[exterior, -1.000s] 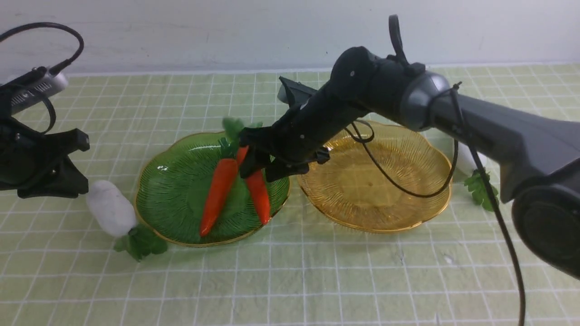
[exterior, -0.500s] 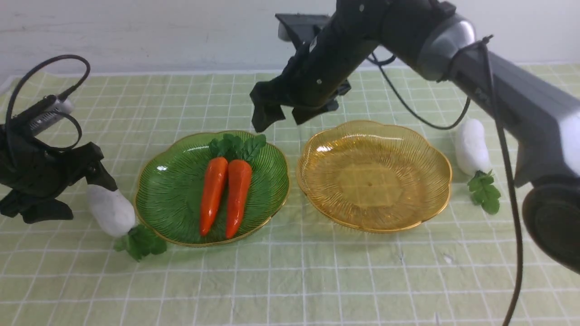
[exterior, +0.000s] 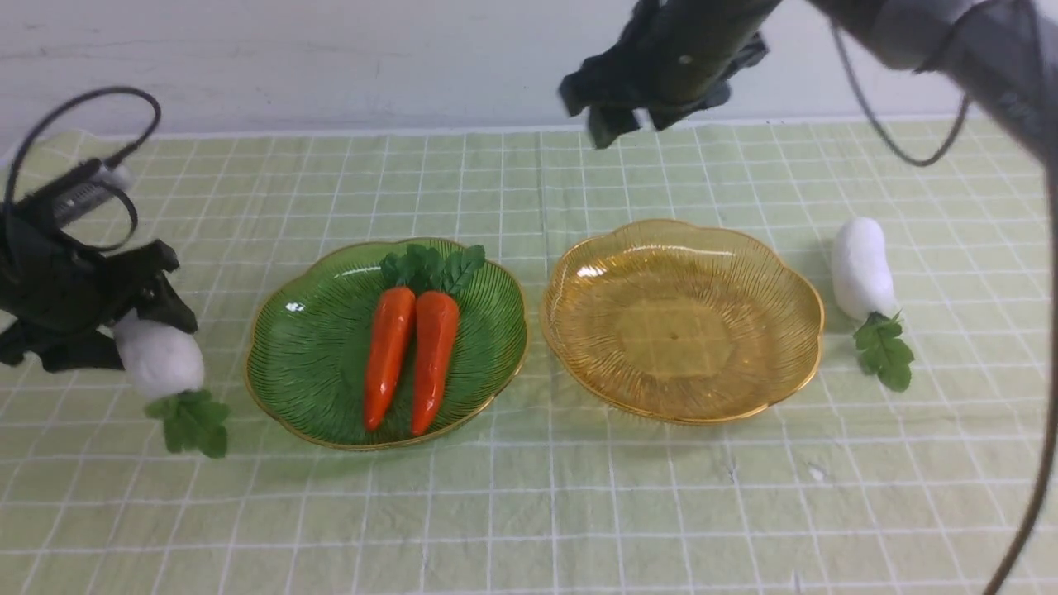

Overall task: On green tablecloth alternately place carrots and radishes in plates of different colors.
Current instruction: 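Pick up the white radish and place it on the plate, then place the white radish on the plate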

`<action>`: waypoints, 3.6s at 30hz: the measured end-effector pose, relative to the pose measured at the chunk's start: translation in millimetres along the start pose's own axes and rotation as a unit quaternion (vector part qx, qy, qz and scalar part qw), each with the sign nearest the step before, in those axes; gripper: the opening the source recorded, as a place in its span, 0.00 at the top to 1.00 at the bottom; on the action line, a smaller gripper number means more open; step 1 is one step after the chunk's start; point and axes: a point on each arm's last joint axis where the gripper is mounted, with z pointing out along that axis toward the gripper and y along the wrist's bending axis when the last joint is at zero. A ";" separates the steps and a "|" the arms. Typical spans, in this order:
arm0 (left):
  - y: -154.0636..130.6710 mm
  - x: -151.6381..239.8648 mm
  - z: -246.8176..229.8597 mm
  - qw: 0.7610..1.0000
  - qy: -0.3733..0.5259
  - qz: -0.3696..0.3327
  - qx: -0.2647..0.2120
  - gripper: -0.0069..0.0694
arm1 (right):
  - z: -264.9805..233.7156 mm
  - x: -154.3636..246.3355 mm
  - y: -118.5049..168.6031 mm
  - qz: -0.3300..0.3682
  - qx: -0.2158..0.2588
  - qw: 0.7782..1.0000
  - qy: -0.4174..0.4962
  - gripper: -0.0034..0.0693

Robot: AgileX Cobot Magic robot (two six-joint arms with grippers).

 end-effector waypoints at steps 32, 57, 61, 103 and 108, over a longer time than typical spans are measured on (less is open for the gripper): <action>-294.1 97.8 117.1 0.929 0.026 0.292 0.224 0.03 | 139.3 118.8 -189.2 0.241 0.029 0.953 0.180 0.34; -220.2 55.1 -174.7 0.922 -0.090 0.370 0.076 0.92 | 96.2 66.8 -60.4 0.151 -0.069 0.973 0.160 0.27; -197.8 85.1 -199.9 0.922 -0.091 0.372 0.062 0.92 | 96.0 67.2 -57.7 0.150 -0.070 0.973 0.162 0.17; -14.3 311.8 -206.5 0.836 -0.409 0.331 0.155 0.92 | -231.0 386.2 -19.4 0.067 0.024 0.824 -0.563 0.97; -1.2 329.7 -208.7 0.815 -0.445 0.328 0.172 0.92 | -228.1 387.3 -19.2 0.066 0.024 0.833 -0.548 0.97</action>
